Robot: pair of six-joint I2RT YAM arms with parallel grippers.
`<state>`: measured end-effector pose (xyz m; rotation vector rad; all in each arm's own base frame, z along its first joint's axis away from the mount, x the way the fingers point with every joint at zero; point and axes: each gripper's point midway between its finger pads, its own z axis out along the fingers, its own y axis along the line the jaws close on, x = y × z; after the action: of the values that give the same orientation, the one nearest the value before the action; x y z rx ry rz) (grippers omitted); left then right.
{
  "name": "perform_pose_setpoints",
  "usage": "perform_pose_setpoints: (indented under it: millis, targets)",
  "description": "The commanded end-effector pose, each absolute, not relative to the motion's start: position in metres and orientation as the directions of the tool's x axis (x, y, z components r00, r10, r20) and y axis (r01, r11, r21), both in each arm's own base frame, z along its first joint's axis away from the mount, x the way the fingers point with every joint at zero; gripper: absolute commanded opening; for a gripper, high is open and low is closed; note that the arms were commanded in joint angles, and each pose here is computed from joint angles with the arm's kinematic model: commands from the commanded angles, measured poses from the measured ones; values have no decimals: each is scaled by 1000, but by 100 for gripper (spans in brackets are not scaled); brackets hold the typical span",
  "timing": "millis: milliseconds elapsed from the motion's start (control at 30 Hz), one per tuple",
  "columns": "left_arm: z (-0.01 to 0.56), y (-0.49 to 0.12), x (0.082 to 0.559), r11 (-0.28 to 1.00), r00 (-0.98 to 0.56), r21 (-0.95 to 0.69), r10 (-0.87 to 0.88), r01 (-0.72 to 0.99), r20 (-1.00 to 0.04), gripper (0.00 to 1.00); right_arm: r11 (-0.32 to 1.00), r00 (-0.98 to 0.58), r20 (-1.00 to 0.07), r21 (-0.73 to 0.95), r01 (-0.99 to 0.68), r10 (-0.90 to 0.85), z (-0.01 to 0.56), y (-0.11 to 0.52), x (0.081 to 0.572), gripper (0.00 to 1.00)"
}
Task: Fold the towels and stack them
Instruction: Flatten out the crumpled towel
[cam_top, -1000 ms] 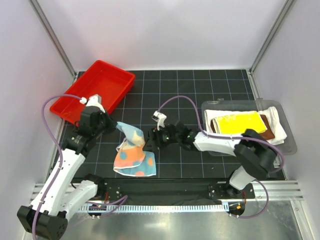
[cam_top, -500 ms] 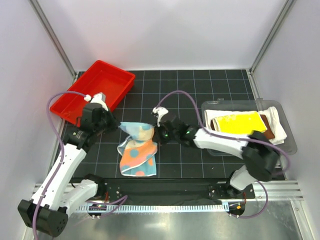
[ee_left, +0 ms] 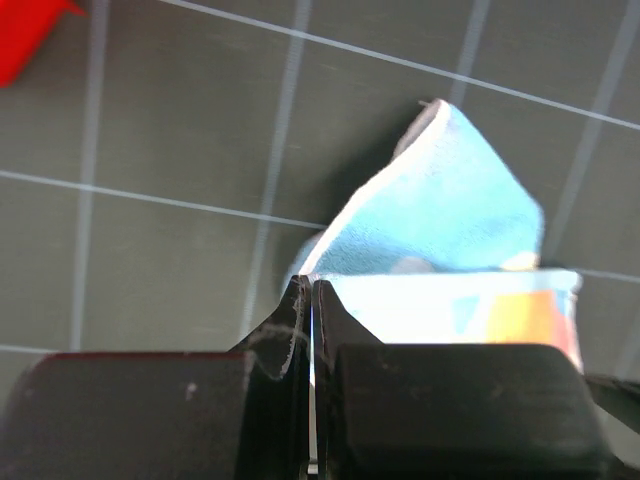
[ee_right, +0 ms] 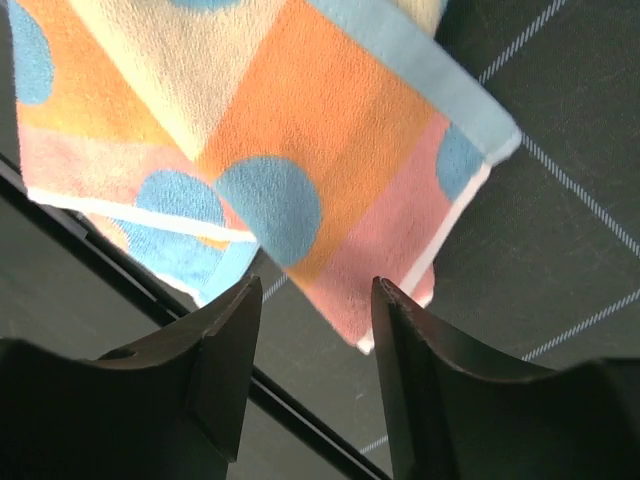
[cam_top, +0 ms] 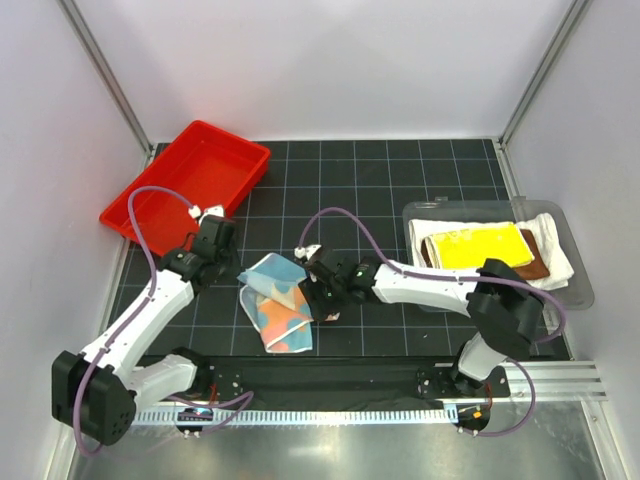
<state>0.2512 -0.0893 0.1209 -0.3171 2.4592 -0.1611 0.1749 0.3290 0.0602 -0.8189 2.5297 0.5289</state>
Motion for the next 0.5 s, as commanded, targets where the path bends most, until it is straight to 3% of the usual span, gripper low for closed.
perform_pose_setpoints:
  millis: [0, 233, 333, 467]
  targets:
    - [126, -64, 259, 970, -739, -63, -219, -234, -637, 0, 714, -710, -597, 304, -631, -373, 110, 347, 188, 55]
    - [106, -65, 259, 973, -793, -16, -199, -232, -575, 0, 640, -725, -639, 450, -623, -257, 127, 326, 244, 64]
    - [105, -68, 261, 973, -793, -28, -205, -231, -574, 0, 632, -735, -611, 453, -629, -293, 105, 322, 260, 58]
    - [107, -72, 264, 974, -788, -47, -209, -224, -580, 0, 536, -701, -612, 478, -696, -366, 88, 340, 262, 58]
